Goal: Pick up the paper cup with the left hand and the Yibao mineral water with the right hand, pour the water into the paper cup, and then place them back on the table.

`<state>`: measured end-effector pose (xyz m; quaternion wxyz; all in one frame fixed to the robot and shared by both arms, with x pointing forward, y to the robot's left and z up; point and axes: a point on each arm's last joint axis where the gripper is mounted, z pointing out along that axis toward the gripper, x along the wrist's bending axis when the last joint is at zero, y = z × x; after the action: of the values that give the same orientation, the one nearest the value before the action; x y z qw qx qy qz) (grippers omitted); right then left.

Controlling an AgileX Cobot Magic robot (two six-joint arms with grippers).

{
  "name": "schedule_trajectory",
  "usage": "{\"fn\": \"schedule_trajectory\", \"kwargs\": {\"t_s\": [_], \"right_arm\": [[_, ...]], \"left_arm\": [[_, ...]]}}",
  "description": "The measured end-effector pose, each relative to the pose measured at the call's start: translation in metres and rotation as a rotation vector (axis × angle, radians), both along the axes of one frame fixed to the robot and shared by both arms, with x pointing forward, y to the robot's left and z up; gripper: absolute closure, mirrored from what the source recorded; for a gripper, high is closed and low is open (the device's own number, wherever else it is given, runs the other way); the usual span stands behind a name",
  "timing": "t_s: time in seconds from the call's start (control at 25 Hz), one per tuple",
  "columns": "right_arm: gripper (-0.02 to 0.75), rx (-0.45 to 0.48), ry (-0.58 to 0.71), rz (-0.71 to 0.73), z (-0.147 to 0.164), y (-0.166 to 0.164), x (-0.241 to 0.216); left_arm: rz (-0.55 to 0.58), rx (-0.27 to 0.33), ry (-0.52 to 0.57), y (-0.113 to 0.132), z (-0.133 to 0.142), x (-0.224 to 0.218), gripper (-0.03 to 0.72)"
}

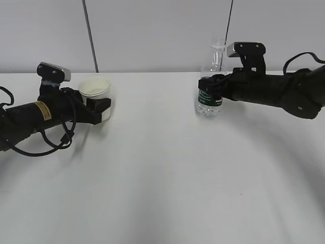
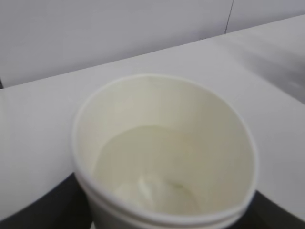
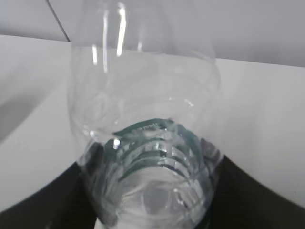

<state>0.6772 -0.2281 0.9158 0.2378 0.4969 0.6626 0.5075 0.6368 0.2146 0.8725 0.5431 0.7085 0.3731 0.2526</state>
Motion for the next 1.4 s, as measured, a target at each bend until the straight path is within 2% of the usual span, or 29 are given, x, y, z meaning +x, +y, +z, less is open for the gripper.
{"fn": "schedule_trajectory", "kwargs": {"t_s": [0.44,1.12,1.4], "right_arm": [[0.305,0.022,-0.006,-0.011,0.001,0.000,0.001],[0.305,0.023,-0.007,-0.010,0.001,0.000,0.001],[0.305,0.000,0.008,0.004,-0.014,0.000,0.002]], "left_arm": [[0.026,0.024,0.011,0.003,-0.006,0.001,0.263],[0.033,0.017,0.012,0.003,-0.011,0.001,0.263],[0.033,0.017,0.012,0.003,-0.011,0.001,0.263]]}}
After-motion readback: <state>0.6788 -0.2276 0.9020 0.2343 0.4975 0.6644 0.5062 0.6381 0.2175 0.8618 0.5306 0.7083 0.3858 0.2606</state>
